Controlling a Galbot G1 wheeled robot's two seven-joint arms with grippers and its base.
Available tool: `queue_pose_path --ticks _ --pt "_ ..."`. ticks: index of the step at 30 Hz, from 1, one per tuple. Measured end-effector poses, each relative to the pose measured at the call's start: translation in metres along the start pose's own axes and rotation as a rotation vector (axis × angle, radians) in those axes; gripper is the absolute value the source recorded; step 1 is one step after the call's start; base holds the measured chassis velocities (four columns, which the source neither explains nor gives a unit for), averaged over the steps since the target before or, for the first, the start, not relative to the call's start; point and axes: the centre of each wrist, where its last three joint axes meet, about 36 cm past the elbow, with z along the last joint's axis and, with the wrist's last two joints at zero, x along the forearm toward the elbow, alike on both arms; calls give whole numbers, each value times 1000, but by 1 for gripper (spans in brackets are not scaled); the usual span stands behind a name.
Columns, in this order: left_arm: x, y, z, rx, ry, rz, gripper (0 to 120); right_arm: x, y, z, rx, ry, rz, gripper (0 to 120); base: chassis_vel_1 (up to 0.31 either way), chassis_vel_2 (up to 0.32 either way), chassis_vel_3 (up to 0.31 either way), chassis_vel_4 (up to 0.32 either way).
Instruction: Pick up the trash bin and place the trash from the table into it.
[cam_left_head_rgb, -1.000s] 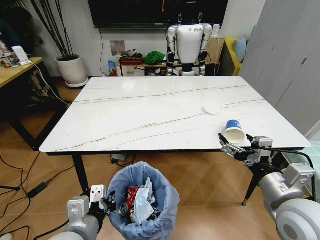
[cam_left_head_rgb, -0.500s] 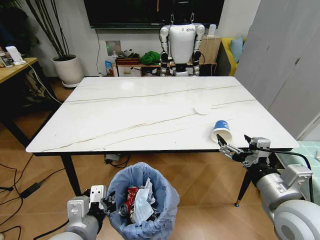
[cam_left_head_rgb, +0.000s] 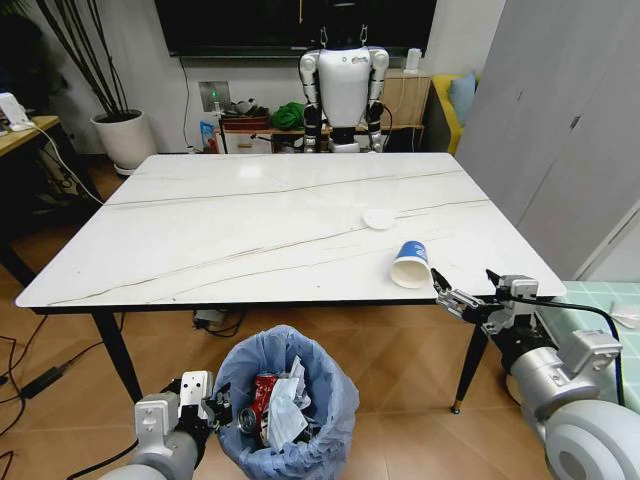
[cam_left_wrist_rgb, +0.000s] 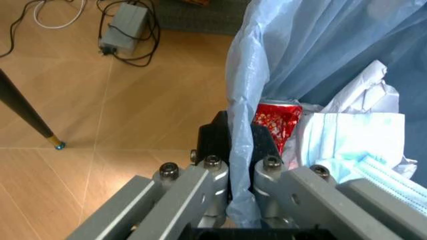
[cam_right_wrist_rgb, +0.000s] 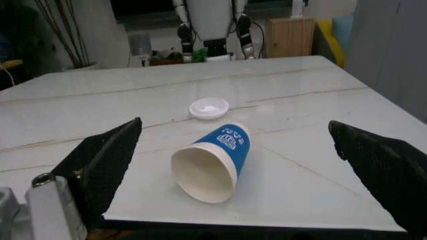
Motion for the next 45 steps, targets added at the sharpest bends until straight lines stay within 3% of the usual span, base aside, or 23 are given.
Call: queue_pose_path --ticks 14,26,34,39,43,45 --pt "0 0 1 1 3 -2 0 -66 -10 28 4 129 -32 100 0 0 0 0" --pt "0 6 -3 13 -10 -25 0 -115 -22 36 -27 175 -29 100 0 0 0 0" --pt "0 7 -3 20 -12 -32 0 -128 -26 42 -30 195 -26 99 0 0 0 0" --pt "0 7 -3 22 -11 -32 0 -126 -28 44 -30 200 -19 84 0 0 0 0" --pt "0 7 -3 22 -11 -32 0 -119 -26 39 -35 188 -26 84 0 0 0 0" --pt "0 7 -3 22 -13 -31 0 -117 -25 37 -42 186 -34 90 0 0 0 0"
